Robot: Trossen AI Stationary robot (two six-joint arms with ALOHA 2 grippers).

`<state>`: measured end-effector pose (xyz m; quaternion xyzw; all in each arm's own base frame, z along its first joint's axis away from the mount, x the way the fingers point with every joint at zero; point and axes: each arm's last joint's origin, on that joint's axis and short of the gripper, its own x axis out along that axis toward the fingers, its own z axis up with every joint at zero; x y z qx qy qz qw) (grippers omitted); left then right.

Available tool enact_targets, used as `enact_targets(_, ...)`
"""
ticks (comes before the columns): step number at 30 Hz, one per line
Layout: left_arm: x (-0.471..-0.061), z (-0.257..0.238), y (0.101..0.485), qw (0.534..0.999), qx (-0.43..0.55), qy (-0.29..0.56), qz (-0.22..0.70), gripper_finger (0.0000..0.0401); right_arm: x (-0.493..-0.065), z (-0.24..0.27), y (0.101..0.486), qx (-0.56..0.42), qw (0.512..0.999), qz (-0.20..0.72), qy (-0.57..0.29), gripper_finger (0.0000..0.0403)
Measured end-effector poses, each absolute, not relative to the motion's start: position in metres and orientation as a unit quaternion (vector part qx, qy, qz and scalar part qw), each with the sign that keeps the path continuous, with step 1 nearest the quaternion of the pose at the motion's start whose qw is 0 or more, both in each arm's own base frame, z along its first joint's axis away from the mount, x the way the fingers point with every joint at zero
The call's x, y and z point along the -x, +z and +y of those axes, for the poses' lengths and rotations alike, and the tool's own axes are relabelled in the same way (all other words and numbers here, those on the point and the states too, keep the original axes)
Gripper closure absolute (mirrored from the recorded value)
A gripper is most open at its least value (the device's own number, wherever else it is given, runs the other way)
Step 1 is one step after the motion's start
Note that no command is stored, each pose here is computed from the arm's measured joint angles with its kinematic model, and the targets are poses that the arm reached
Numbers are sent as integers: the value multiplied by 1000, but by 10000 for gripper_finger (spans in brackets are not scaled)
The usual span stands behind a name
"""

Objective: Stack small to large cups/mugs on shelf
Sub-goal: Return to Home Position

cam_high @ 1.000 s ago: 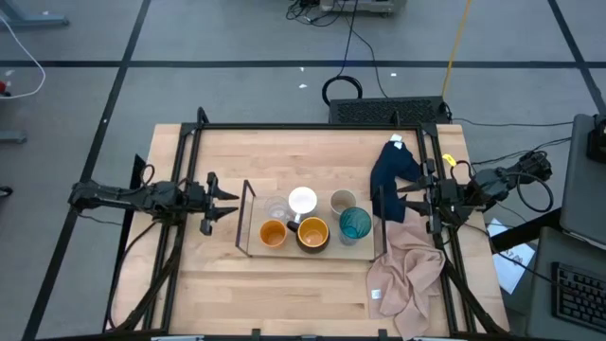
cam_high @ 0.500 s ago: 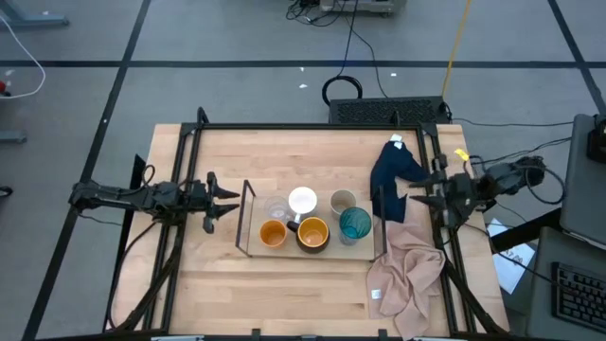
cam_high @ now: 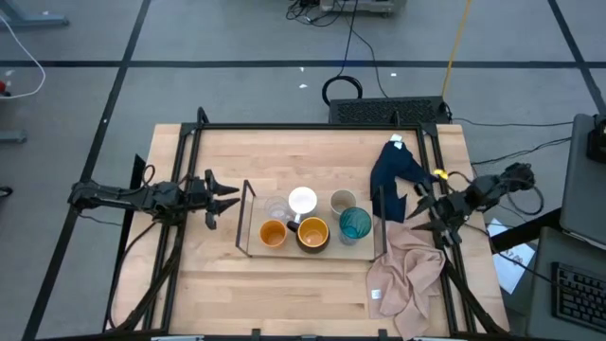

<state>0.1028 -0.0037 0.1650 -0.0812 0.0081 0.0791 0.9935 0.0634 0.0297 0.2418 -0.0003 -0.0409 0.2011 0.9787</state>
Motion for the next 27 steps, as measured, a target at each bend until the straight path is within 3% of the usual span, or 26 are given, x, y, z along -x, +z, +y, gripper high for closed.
enact_targets(6,-103,-4,167,993,87,81,-2,249,-80,38,212,-31,971,-122,204,287)
enact_targets(10,-103,-4,167,993,83,81,-2,249,-85,41,194,-64,970,-110,206,287)
enact_targets(16,-103,-3,167,993,82,86,-2,249,-85,40,196,-72,968,-131,201,287)
enact_targets(27,-103,-4,167,994,79,79,-1,249,-93,21,189,-34,993,-106,50,287)
